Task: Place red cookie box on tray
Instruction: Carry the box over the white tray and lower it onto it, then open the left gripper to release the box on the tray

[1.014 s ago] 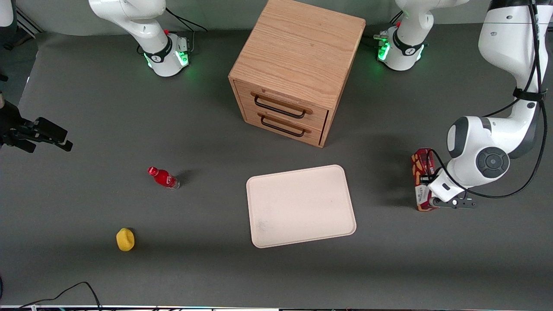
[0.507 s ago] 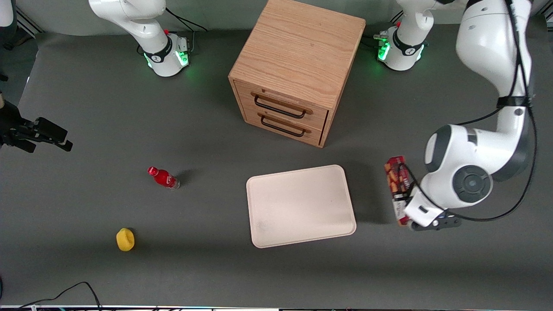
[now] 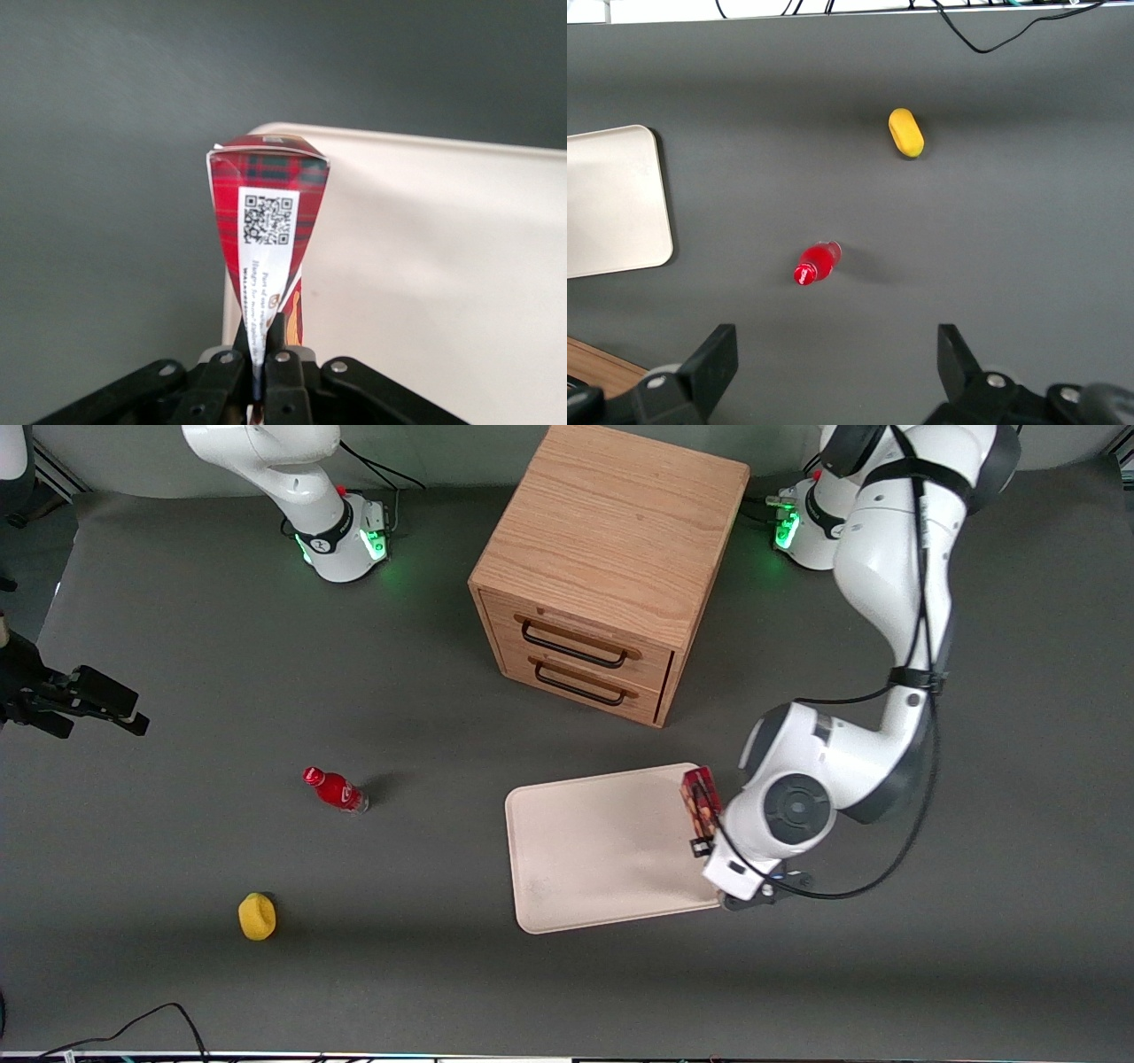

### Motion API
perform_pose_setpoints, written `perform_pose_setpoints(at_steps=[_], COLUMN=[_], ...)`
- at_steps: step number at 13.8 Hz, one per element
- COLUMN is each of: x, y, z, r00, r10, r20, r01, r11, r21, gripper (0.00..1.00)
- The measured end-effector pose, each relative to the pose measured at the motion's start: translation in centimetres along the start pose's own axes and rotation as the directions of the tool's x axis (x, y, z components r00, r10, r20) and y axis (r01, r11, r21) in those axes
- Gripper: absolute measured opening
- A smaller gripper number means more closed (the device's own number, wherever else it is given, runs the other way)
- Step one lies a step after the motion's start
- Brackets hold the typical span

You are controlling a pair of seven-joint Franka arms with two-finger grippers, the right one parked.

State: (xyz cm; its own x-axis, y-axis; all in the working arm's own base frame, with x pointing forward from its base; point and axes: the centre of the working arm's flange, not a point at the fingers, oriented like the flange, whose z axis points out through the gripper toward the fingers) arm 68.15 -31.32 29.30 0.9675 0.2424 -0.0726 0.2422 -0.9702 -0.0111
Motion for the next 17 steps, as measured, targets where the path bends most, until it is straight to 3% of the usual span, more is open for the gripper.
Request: perform_pose_setpoints(at_steps=[5, 7, 11, 15, 16, 17], x=[-1.5, -1.1, -0.8, 0.4, 1.0, 1.5], y=[1.8, 1.8, 1.9, -2.2, -4.1, -6.4], z=[2.7, 3.7, 3.4, -3.7, -6.9, -10.4], r00=[0.999, 0.998, 0.998, 1.000, 1.000, 1.000], r10=[0.048, 0.052, 0.053, 0.000, -0.010, -0.012], r20=[0.000, -0.019, -0.042, 0.010, 0.015, 0.024], r01=[-0.048, -0.051, -0.051, -0.001, 0.008, 0.010], r11=[0.997, 0.997, 0.998, 0.995, 0.995, 0.997], r21=[0.052, 0.049, 0.038, 0.100, 0.098, 0.080], gripper=[0.06, 0.08, 0.46, 0.85, 0.99, 1.00])
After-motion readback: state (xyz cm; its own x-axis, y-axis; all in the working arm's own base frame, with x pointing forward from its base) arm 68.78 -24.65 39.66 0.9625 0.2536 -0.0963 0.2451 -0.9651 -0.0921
